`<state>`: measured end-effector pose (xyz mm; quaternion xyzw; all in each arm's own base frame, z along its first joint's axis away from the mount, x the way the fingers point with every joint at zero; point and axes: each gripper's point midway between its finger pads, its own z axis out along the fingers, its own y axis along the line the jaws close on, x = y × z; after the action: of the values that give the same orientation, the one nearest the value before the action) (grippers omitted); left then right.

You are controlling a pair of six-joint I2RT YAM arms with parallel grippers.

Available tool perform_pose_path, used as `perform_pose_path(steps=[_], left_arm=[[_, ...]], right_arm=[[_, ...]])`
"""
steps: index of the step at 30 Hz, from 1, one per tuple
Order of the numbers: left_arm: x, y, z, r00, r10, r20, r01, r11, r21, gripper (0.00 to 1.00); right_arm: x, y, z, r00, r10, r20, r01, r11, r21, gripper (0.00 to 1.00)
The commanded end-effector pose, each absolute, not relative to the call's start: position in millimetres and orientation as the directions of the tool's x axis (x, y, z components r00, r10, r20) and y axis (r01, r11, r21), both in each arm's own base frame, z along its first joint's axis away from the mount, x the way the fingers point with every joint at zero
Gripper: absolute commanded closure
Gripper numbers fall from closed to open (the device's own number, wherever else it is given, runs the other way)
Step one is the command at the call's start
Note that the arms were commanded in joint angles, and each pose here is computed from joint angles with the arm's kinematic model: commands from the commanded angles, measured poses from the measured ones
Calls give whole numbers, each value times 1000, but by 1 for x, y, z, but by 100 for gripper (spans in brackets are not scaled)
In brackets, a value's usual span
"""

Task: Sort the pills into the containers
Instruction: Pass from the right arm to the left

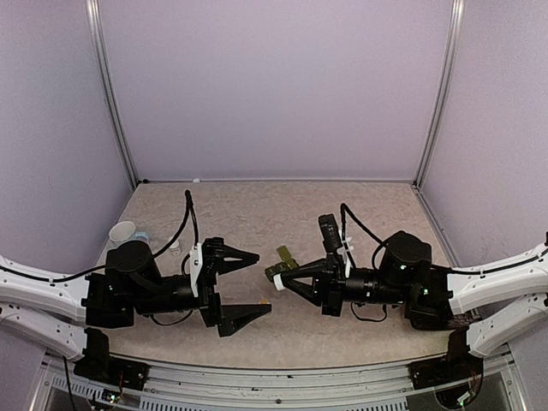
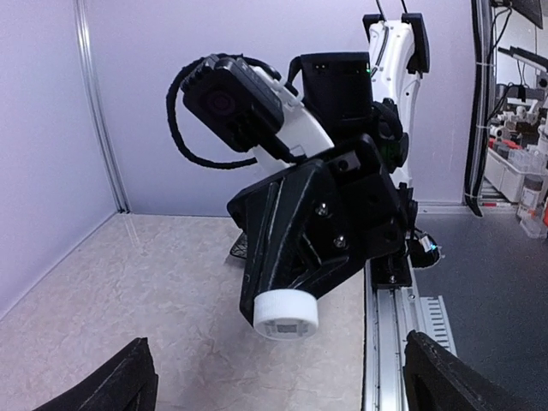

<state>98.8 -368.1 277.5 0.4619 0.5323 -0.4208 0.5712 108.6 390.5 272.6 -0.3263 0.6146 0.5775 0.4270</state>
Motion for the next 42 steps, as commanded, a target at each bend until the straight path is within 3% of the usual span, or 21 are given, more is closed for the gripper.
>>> perform_pose_path(steps=[1,17,25,42], left_arm=[[95,-374,289,264,12,-964,943,207,261,4],[89,-386,304,356,-2,-934,907,239,346,32],[90,-389,300,363,29,-931,903,237,360,54],[98,-388,296,362,61,-930,891,270,365,67]], right_arm=[[97,392,303,-461,152,-874,-884,2,467,100],[98,399,296,-516,160,-841,-854,-14,521,100],[98,399,299,-518,169,-839,-852,-19,522,100],[96,401,299,-521,165,-837,-852,-37,523,100]])
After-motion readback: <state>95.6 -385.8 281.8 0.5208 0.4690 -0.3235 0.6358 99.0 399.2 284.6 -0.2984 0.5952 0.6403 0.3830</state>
